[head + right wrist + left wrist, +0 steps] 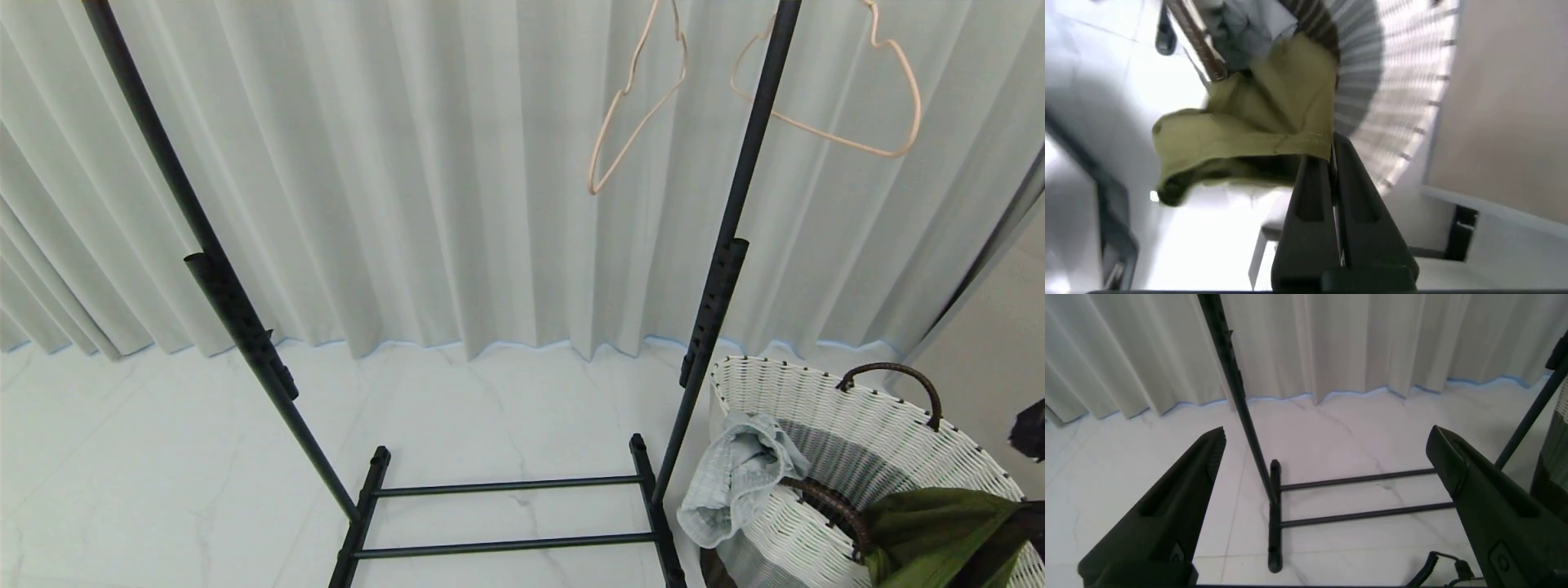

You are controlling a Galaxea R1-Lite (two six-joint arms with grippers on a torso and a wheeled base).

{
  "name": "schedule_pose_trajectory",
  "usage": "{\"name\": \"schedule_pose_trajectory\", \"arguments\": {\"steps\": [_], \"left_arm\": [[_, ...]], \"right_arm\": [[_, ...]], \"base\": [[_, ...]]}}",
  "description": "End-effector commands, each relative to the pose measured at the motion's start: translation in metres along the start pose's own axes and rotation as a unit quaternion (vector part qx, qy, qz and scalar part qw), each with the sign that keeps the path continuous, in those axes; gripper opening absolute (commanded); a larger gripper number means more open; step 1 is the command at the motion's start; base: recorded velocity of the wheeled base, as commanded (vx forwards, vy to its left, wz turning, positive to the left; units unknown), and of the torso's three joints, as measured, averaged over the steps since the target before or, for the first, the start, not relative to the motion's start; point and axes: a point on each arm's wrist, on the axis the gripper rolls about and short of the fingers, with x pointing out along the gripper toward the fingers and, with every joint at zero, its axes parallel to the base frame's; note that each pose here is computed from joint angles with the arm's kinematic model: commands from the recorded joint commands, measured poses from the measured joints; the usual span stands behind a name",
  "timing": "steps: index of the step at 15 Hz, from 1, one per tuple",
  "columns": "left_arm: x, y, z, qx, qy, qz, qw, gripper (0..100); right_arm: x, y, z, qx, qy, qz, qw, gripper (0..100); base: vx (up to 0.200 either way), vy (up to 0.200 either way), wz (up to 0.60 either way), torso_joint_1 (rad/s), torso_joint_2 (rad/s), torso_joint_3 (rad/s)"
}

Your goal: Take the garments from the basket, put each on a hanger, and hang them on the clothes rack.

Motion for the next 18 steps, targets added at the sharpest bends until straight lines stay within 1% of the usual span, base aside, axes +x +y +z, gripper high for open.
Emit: {"name": "schedule_pose_trajectory", "arguments": {"steps": [1, 2, 3, 4, 6, 10, 16, 18], "left_arm": [[0.0, 0.0, 0.0, 0.0, 0.0, 0.0, 1.0, 100], [0.0, 0.0, 0.0, 0.0, 0.0, 0.0, 1.0, 100], [0.0, 0.0, 0.0, 0.0, 0.0, 0.0, 1.0, 100], [0.0, 0.0, 0.0, 0.0, 0.0, 0.0, 1.0, 100], [0.0, 0.0, 0.0, 0.0, 0.0, 0.0, 1.0, 100], [0.0, 0.0, 0.0, 0.0, 0.0, 0.0, 1.0, 100], [0.0, 0.0, 0.0, 0.0, 0.0, 0.0, 1.0, 100], [0.0, 0.0, 0.0, 0.0, 0.0, 0.0, 1.0, 100]], "right_arm": [[-0.081, -0.004, 0.02, -0.014, -0.102, -0.054, 0.9932, 0], [-0.092, -0.002, 0.019, -0.018, -0.108, -0.056, 0.9924, 0], [-0.109, 0.0, 0.017, -0.027, -0.111, -0.069, 0.9911, 0], [-0.118, 0.002, 0.014, -0.036, -0.108, -0.08, 0.9902, 0], [-0.129, 0.005, 0.009, -0.043, -0.118, -0.094, 0.9876, 0], [-0.14, 0.01, 0.002, -0.049, -0.132, -0.104, 0.9845, 0], [-0.142, 0.011, 0.0, -0.049, -0.138, -0.108, 0.9833, 0], [-0.141, 0.011, 0.001, -0.057, -0.134, -0.108, 0.9834, 0]], "base": [[0.0, 0.0, 0.0, 0.0, 0.0, 0.0], [0.0, 0.0, 0.0, 0.0, 0.0, 0.0], [-0.2, 0.0, 0.0, 0.002, 0.0, 0.007], [-0.2, 0.0, 0.0, -0.002, 0.0, 0.002], [-0.2, 0.0, 0.0, 0.005, 0.0, 0.005], [-0.2, 0.0, 0.0, -0.001, 0.0, 0.006], [0.0, 0.0, 0.0, 0.0, 0.0, 0.0], [0.0, 0.2, 0.0, 0.002, 0.0, 0.0]]}}
